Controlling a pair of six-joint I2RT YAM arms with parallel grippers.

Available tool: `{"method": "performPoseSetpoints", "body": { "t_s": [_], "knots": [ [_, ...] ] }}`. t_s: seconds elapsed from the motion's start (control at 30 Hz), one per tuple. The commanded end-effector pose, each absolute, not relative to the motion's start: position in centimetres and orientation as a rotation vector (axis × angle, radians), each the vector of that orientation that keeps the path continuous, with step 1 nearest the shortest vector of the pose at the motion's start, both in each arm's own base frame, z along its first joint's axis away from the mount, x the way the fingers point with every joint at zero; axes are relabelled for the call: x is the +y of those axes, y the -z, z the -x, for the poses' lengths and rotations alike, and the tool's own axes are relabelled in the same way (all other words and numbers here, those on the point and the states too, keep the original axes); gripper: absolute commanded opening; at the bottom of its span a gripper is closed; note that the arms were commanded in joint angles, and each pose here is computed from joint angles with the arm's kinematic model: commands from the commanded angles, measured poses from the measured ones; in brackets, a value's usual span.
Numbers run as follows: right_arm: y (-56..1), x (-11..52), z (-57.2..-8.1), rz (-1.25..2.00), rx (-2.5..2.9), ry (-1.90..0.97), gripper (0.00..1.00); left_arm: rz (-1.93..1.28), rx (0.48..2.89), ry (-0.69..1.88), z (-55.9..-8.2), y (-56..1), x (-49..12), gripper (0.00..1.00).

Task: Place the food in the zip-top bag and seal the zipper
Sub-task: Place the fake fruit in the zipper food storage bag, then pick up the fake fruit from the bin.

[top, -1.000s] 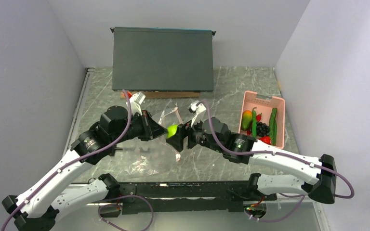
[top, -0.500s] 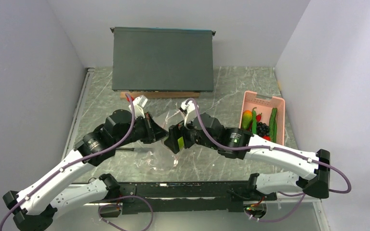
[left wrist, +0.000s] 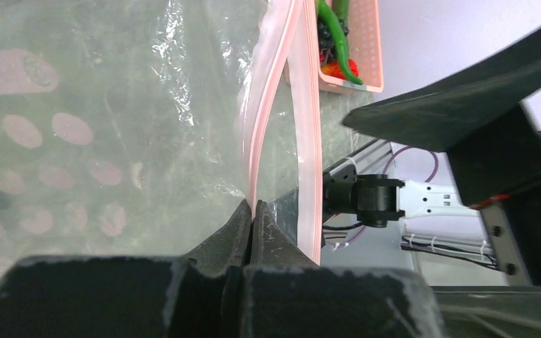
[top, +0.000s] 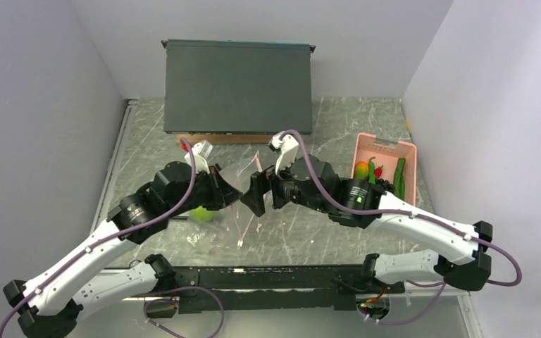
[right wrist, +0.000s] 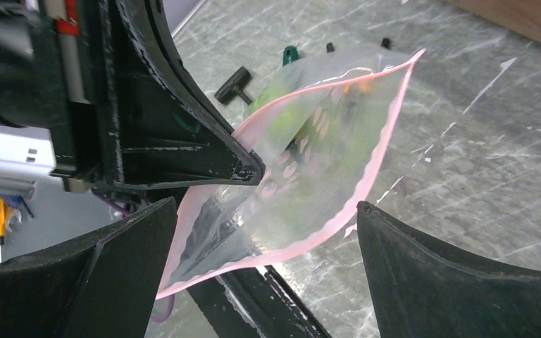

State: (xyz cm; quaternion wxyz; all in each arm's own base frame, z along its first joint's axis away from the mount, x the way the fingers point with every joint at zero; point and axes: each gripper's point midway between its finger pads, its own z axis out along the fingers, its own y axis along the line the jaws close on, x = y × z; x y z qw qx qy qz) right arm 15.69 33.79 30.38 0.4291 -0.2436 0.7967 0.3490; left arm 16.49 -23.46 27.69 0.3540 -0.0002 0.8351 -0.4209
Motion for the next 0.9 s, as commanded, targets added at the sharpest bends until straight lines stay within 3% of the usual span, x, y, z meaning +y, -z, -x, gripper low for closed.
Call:
{"method": "performPoseSetpoints", "body": {
  "t_s": [0.0,0.23,0.57,0.77,0.87],
  "knots": [
    [-34.2,31.0,-16.9,0.455,1.928,-0.822,1.00,-0.015,2.127,1.051,-17.0,-29.1,-23.1,0.00],
    [-30.8,20.2,-22.1,0.085,1.999,-0.397,0.97,-0.069,2.082,1.056,-17.1,-29.8,-23.4,0.00],
    [-19.9,4.6,-28.3,-0.599,2.111,-0.149,0.88,-0.141,2.009,1.065,-16.7,-29.9,-23.0,0.00],
    [-15.2,1.9,-33.1,-0.778,2.163,-0.261,0.58,-0.190,1.991,1.094,-16.3,-30.7,-23.4,0.00],
    [-13.4,1.4,-34.5,-0.821,2.191,-0.250,0.48,-0.200,1.991,1.097,-16.2,-30.6,-23.5,0.00]
  ]
}}
